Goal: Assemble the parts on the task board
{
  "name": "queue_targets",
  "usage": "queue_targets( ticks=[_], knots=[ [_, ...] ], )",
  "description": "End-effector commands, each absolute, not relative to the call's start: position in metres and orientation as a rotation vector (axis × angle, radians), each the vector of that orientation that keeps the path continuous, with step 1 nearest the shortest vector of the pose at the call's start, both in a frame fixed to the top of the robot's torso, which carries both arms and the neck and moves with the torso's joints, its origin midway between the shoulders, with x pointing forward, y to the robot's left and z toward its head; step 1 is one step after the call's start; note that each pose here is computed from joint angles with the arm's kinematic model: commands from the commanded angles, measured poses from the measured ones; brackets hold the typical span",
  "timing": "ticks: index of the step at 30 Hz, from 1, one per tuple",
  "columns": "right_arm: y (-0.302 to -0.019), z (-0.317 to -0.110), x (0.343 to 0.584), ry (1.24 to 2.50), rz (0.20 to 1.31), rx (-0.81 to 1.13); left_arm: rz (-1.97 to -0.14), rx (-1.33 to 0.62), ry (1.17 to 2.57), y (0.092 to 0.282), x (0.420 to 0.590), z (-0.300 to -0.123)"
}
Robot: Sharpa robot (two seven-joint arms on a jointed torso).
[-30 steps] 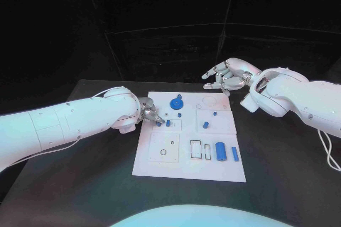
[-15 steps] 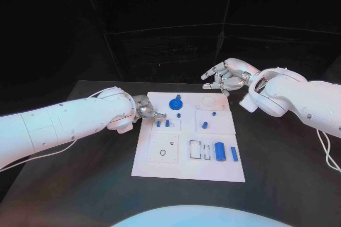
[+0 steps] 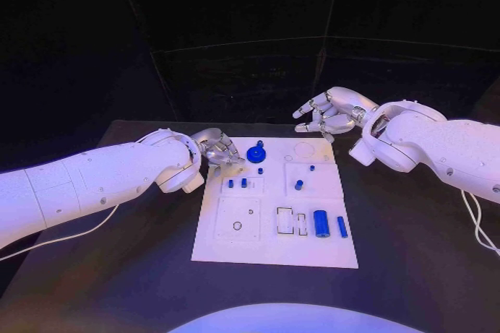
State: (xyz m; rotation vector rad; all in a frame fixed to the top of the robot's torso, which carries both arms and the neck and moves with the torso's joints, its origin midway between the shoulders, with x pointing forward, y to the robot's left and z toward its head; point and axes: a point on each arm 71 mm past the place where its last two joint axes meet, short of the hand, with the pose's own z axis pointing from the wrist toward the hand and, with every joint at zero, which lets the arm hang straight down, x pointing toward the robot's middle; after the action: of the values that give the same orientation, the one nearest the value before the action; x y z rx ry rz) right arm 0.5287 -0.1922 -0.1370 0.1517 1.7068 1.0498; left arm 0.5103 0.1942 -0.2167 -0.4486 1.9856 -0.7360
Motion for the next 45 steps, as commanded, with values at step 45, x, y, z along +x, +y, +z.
queue_targets(
  ticks=[45],
  knots=[
    [-0.184, -0.136, 0.529, 1.704, 1.074, 0.134, -0.648, 0.388, 1.882, 0.116, 0.537, -0.229]
  ],
)
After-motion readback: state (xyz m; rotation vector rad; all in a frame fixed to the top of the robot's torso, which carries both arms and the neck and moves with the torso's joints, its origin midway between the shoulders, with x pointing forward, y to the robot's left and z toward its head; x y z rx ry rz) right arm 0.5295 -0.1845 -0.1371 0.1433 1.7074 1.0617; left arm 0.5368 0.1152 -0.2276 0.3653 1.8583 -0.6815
